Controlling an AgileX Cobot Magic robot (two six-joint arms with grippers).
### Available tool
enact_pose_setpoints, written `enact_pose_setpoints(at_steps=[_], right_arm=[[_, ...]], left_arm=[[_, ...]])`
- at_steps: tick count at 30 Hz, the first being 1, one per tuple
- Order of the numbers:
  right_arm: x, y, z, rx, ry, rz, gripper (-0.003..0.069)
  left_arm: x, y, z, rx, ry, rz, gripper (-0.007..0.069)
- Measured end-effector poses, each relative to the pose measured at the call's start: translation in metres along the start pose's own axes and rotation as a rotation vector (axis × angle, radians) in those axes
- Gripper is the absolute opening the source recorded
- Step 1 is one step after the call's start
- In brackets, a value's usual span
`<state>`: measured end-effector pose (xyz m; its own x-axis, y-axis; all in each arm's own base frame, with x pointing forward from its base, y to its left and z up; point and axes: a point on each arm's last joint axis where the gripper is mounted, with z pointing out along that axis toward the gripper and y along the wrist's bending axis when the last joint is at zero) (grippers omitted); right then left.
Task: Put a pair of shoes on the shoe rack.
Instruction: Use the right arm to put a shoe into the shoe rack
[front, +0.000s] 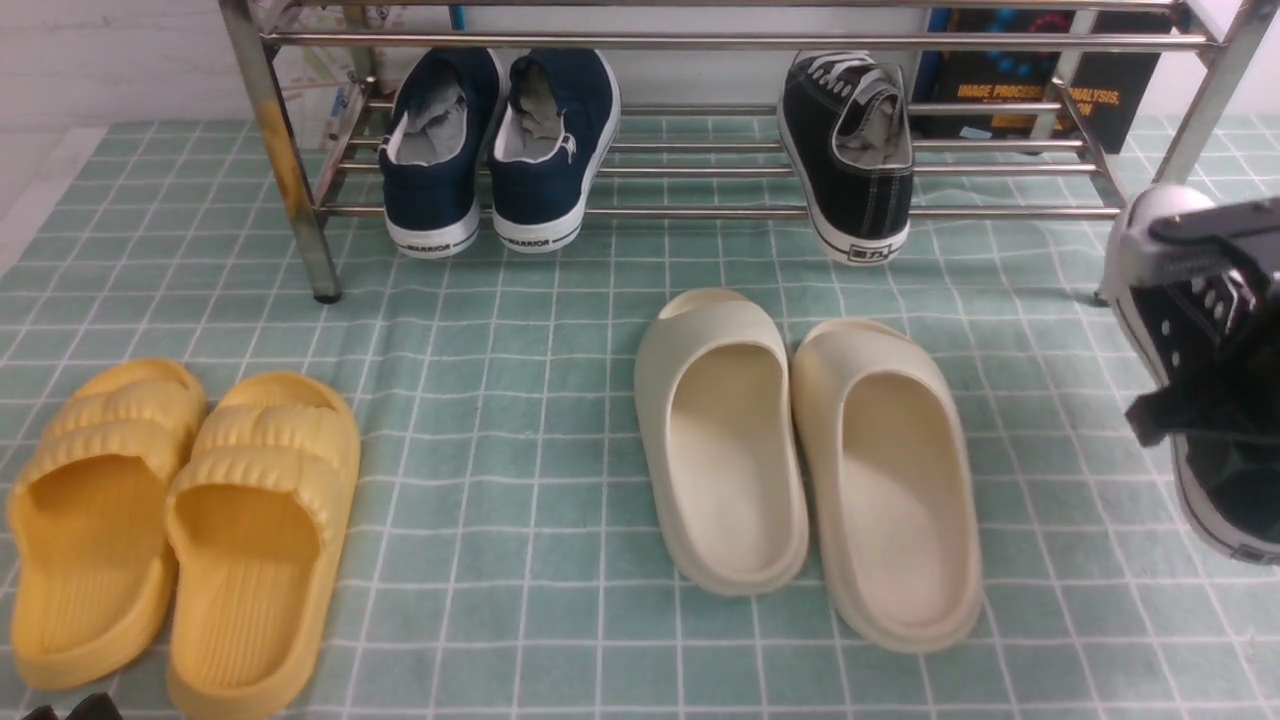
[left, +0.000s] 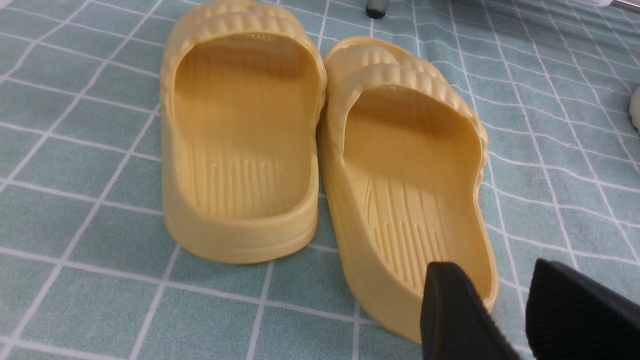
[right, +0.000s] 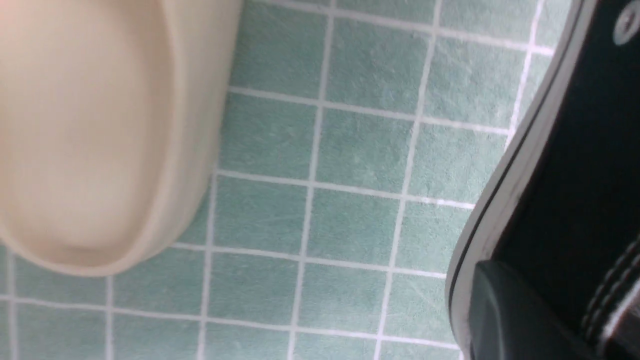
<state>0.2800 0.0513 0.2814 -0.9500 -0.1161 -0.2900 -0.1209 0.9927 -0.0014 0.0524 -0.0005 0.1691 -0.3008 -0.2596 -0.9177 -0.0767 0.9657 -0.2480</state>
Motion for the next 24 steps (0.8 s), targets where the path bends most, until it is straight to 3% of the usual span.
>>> enact_pose_setpoints(at_steps=[8,24], right_arm=[[-0.033,0.014,-0.012,-0.074,-0.063,-0.045,0.0022],[-0.124,0.023,0.025,-0.076,-0.084,-0.07,0.0022]], left_arm=[[0.0,0.0,0.0,0.0,0.0,0.0,0.0239],[0.0,0.0,0.0,0.0,0.0,0.0,0.0239]])
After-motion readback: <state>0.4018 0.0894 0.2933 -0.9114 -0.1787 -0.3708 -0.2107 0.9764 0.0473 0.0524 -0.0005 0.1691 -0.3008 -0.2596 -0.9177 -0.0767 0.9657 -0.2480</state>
